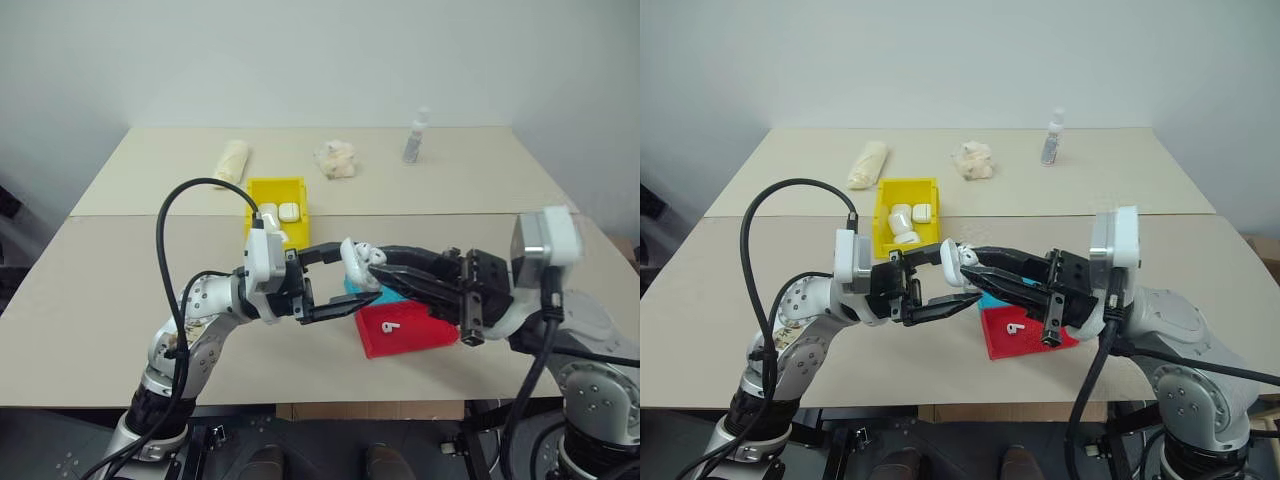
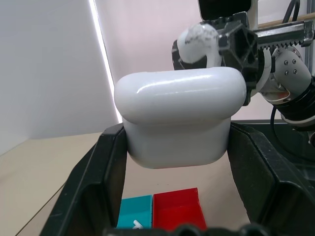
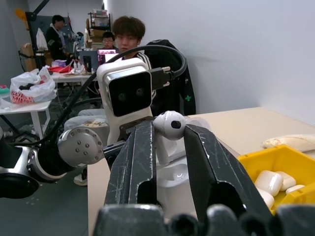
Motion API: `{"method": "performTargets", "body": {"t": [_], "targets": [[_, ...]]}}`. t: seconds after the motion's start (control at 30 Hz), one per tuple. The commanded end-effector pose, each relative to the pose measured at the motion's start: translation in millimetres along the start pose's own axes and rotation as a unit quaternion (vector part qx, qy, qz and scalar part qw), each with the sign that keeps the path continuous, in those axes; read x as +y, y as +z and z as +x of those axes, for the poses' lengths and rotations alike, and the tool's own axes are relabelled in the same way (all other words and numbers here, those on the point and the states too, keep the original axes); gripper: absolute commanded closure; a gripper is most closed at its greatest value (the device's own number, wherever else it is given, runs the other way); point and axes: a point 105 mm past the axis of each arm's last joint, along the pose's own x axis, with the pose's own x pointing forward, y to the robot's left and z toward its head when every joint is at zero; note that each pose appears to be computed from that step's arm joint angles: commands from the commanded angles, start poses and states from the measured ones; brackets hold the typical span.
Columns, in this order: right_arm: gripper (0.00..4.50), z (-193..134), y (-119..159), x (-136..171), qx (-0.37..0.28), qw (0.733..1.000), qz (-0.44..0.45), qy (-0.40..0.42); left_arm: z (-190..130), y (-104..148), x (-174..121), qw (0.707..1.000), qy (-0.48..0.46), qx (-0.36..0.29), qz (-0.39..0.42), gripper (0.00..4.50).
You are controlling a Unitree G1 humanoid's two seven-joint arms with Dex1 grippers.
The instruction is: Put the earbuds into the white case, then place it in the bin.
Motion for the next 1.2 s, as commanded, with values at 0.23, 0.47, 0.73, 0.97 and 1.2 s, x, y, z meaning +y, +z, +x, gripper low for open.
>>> {"method": "performTargets", "body": {"t": [0.23,0.47,0.73,0.97,1.2], "targets": [[3.85,0,0,3,0.003,1.000,-0.022,-0.001,3,12,-1,0.999,-0.008,-0.016,0.028,1.74],[2.56,-5,-4,4,0.021,1.000,-0.023,0.000,2,11,-1,1.000,-0.005,-0.011,0.027,1.74],[2.56,-17,4,1,0.045,0.998,-0.046,0.001,-1,-3,1,1.000,0.002,0.013,0.023,1.74],[3.43,-5,21,-7,0.090,0.992,-0.089,0.001,6,-31,8,0.997,0.021,0.073,0.029,1.74],[4.48,15,10,-11,0.149,0.983,-0.110,0.002,30,-44,17,0.995,0.041,0.086,0.042,1.74]]}}
